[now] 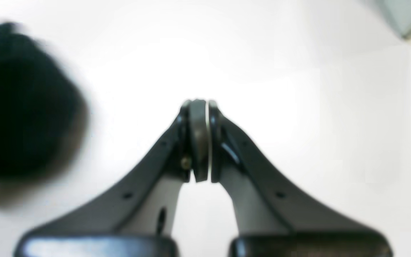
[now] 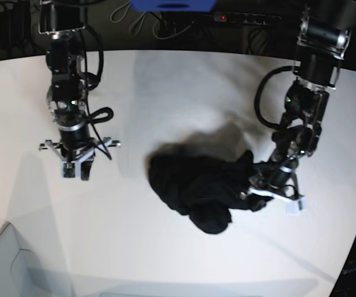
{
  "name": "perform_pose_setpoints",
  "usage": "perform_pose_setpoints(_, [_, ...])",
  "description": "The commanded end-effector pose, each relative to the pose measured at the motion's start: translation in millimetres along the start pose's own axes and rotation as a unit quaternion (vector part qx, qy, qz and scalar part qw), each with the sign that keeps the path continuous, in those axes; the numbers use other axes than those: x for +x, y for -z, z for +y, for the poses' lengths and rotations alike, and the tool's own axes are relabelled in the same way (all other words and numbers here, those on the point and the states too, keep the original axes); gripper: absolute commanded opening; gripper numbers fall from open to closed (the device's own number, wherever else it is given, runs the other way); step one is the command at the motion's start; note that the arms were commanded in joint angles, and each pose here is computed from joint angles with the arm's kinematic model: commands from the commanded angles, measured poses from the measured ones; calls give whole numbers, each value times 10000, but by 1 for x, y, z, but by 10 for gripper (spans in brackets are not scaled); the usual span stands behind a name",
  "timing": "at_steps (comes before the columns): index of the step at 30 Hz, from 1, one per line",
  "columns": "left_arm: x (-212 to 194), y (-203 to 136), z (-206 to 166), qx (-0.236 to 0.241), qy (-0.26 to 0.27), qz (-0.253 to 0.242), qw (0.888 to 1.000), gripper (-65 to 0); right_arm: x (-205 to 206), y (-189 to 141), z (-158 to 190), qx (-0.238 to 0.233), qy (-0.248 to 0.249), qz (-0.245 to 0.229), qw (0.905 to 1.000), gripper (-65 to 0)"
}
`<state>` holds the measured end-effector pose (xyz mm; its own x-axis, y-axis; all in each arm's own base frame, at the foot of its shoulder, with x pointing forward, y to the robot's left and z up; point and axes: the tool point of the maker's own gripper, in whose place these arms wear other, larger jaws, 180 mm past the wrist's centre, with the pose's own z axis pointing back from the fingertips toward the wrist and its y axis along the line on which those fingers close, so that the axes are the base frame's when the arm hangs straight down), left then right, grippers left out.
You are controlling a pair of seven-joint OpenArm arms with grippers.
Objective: Layout the t-shirt on the table in an organized manner, then fold the t-shirt properly
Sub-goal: 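Lift the shirt with the left gripper and swing it up, shaking it out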
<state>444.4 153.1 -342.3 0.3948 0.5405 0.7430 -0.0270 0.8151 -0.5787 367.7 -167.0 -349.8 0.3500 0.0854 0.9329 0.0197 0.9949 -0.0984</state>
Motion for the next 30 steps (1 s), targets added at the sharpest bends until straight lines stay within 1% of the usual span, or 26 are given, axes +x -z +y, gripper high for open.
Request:
perform_pose_setpoints(1, [27,-2,0,-59,-134,-349,9993,-649,27,1,-5,-73,11,-415,9991,-650])
perform_pose_setpoints(2, [34,-5,8,8,-201,-419,9989,-649,31,0,-6,-88,14,-461,9989,-650])
perform_pose_setpoints(4, [40,-7,11,30,-244,-452,9987,-649,39,-2,-5,-74,9,-553,9984,-650])
perform_pose_setpoints(7, [38,-7,6,-41,-234,-263,9994,-649,49,-4,-1,-43,39,-675,9977,-650])
perform_pose_setpoints(8, [40,-7,-1,-129,-215,-266,9993,-649,48,-5,8,24,109,-665,9977,-650])
perform_pose_setpoints(11, [62,-13,-40,-588,-105,-532,9968,-649,36,-7,18,85,226,-517,9984,-650])
perform_pose_setpoints(13, [95,-20,-81,-1074,51,-896,9902,-649,19,-9,27,132,339,-315,9988,-650])
perform_pose_setpoints(15, [124,-32,-119,-1517,200,-1254,9802,-649,4,-13,32,156,400,-138,9990,-650])
perform_pose_setpoints(16, [140,-42,-141,-1786,275,-1458,9727,-649,-3,-16,33,162,406,-61,9990,-650])
perform_pose_setpoints(19, [173,-61,-181,-2353,209,-1805,9548,-649,-14,-21,34,167,401,62,9990,-650])
perform_pose_setpoints(20, [179,-63,-187,-2438,146,-1837,9522,-649,-17,-22,34,167,392,92,9990,-650])
perform_pose_setpoints(21, [175,-62,-192,-2509,133,-1788,9513,-649,-20,-24,33,158,378,131,9991,-650])
perform_pose_setpoints(22, [164,-59,-199,-2576,118,-1667,9517,-649,-22,-25,32,144,380,154,9991,-650])
perform_pose_setpoints(24, [135,-52,-217,-2697,290,-1322,9534,-649,-25,-26,30,133,358,185,9991,-650])
perform_pose_setpoints(25, [137,-51,-217,-2677,271,-1370,9533,-649,-25,-26,28,117,322,184,9992,-650])
perform_pose_setpoints(26, [146,-50,-209,-2598,112,-1490,9540,-648,-25,-26,26,106,309,176,9993,-650])
perform_pose_setpoints(28, [169,-52,-187,-2452,-382,-1757,9527,-648,-24,-27,27,108,316,161,9993,-650])
perform_pose_setpoints(30, [189,-54,-166,-2336,-863,-1945,9488,-648,-27,-29,26,107,299,199,9993,-650])
